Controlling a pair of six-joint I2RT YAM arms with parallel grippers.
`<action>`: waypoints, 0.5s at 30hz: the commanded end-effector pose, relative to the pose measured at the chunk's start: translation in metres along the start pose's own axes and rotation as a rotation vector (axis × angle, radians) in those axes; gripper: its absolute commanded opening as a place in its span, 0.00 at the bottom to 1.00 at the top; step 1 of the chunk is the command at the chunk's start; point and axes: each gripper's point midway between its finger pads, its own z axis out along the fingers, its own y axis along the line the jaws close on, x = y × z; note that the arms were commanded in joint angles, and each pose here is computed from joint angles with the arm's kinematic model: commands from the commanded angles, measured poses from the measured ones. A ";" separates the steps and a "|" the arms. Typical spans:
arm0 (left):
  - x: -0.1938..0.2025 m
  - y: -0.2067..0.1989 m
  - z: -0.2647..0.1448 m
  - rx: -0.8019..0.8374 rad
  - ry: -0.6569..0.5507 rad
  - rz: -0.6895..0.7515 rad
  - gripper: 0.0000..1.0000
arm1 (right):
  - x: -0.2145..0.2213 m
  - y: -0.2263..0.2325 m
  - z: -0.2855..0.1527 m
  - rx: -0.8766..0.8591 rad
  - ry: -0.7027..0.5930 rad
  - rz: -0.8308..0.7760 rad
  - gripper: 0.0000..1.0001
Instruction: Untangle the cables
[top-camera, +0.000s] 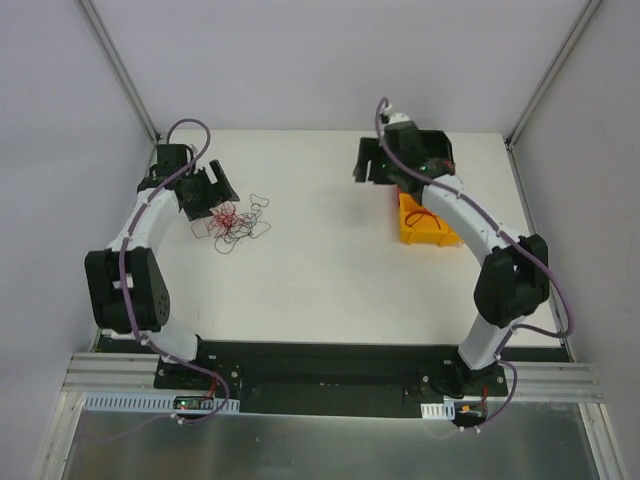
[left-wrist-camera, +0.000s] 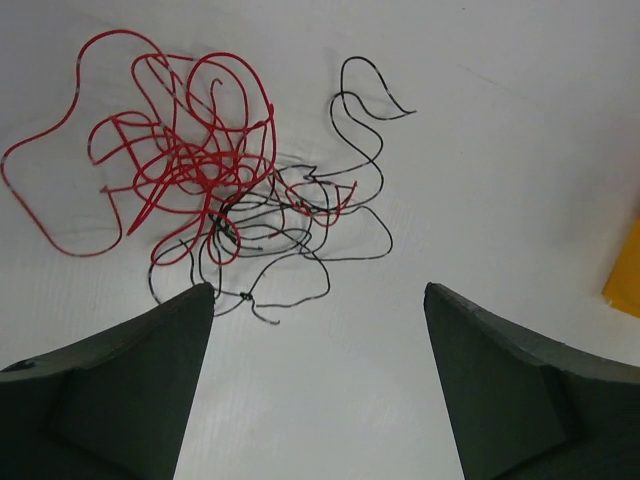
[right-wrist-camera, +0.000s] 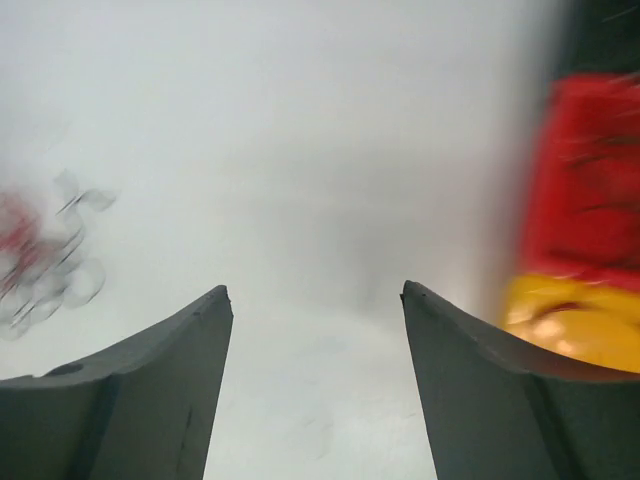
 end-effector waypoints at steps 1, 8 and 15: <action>0.003 0.003 0.033 0.003 0.139 -0.007 0.84 | 0.078 0.111 -0.030 -0.362 0.088 0.116 0.71; 0.046 0.016 0.076 0.031 0.324 -0.084 0.70 | 0.167 0.186 -0.063 -0.499 0.141 -0.024 0.73; 0.079 -0.012 0.075 0.178 0.410 -0.149 0.60 | 0.183 0.191 -0.038 -0.519 0.157 0.095 0.73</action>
